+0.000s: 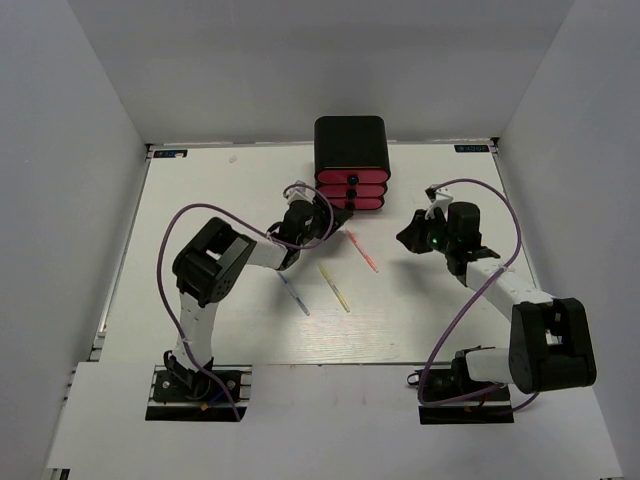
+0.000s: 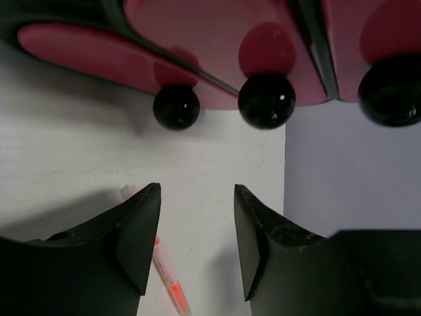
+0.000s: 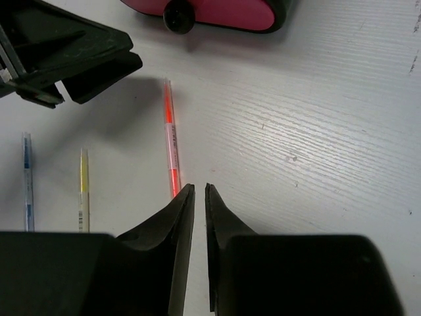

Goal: Sort the stationery into containers
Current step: Open the drawer

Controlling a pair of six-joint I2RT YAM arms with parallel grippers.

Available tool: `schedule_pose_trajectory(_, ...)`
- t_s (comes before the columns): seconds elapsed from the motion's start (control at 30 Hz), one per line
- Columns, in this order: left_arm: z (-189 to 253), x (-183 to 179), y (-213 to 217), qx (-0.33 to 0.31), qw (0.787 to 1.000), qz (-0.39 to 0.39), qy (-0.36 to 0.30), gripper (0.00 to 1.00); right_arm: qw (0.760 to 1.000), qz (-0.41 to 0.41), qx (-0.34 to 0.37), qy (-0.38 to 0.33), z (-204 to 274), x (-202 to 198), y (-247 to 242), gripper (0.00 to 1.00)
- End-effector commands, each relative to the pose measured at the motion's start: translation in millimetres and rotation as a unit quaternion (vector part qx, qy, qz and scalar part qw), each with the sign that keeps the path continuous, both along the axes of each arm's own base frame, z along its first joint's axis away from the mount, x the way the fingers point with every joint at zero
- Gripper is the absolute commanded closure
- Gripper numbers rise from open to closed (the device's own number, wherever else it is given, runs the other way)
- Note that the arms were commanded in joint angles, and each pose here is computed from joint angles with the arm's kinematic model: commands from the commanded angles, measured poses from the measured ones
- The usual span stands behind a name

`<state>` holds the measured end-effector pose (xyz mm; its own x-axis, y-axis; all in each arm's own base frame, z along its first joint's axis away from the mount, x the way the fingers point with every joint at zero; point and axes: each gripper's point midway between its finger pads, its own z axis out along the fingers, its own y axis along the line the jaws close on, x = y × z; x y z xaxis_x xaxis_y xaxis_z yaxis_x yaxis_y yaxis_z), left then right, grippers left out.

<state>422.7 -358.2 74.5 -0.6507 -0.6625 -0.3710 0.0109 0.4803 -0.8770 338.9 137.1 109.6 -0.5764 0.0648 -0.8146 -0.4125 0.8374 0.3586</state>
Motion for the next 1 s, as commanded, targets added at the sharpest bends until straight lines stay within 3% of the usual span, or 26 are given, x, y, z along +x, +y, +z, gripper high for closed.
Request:
schedule_pose_trajectory(0.0,20.7,22.7,2.3,0.003,0.999,0.025,-0.030,0.42,1.000,0.010,0.007,-0.025,7.4,3.4,-0.1,0.82)
schedule_pose_trajectory(0.43,-13.6,42.4,0.1,0.029,0.999,0.026,-0.010,0.42,1.000,0.000,0.018,-0.020,5.8,4.5,-7.9,0.80)
schedule_pose_trajectory(0.97,-5.7,50.8,-7.7,-0.001,0.999,0.012,-0.043,0.44,1.000,0.005,0.025,-0.012,1.1,0.5,-8.0,0.80)
